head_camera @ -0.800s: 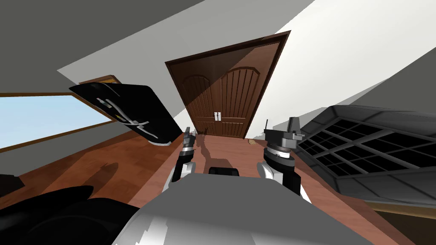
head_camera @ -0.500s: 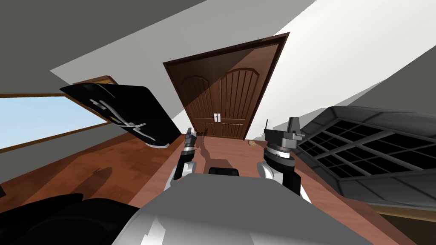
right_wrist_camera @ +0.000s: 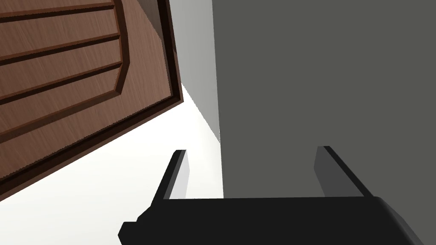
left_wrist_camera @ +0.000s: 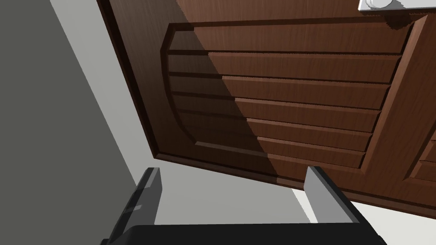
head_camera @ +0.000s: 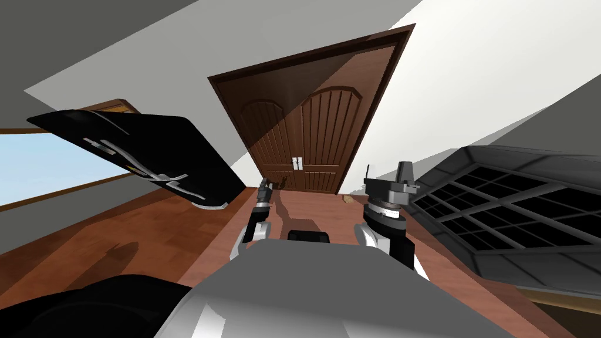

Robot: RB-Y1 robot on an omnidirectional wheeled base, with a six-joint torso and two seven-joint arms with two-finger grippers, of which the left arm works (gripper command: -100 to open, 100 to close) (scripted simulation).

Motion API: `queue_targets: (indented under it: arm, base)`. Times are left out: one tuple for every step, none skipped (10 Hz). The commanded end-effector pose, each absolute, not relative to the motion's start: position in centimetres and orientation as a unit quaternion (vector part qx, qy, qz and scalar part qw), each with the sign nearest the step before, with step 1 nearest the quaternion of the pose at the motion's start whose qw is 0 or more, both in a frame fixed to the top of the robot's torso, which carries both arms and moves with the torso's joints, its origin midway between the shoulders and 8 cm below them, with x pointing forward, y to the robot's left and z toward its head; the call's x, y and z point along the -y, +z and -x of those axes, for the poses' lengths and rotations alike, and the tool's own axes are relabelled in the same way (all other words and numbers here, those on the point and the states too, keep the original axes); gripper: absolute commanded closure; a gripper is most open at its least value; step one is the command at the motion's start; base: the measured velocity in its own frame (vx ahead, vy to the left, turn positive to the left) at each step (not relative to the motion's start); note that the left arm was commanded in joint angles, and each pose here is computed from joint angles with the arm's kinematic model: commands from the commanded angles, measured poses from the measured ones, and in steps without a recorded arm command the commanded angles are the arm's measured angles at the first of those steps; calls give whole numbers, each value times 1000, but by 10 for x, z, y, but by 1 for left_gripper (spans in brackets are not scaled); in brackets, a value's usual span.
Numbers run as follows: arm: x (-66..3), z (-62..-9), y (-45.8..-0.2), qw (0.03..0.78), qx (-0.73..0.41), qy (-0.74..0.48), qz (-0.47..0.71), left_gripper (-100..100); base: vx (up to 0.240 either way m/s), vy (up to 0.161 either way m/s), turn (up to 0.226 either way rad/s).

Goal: Pull the door open

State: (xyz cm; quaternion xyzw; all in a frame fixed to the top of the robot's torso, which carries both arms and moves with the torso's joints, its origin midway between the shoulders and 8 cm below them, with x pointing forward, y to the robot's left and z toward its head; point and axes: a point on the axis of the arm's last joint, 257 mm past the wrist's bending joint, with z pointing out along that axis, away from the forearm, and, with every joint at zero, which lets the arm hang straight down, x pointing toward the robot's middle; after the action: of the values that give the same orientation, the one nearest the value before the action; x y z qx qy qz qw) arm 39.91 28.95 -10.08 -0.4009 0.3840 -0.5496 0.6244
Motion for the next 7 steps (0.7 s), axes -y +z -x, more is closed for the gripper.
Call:
queue_targets:
  arm:
    - [-289, -404, -112, 619, -390, -547, 407, -100]
    - [-290, -406, -117, 617, -393, -546, 410, -100]
    - [-290, -409, -122, 614, -396, -544, 412, -100]
    - [-291, -411, -127, 612, -399, -543, 415, -100]
    - [-292, -416, -137, 606, -404, -540, 421, -100]
    - [-293, -420, -148, 601, -410, -537, 427, -100]
    - [-294, -423, -153, 598, -413, -535, 430, -100]
  base:
    - [140, 11, -44]
    - [110, -8, -31]
    - [85, -2, -33]
    - [92, -1, -35]
    - [135, -12, -68]
    - [156, 31, -71]
    - [161, 36, -50]
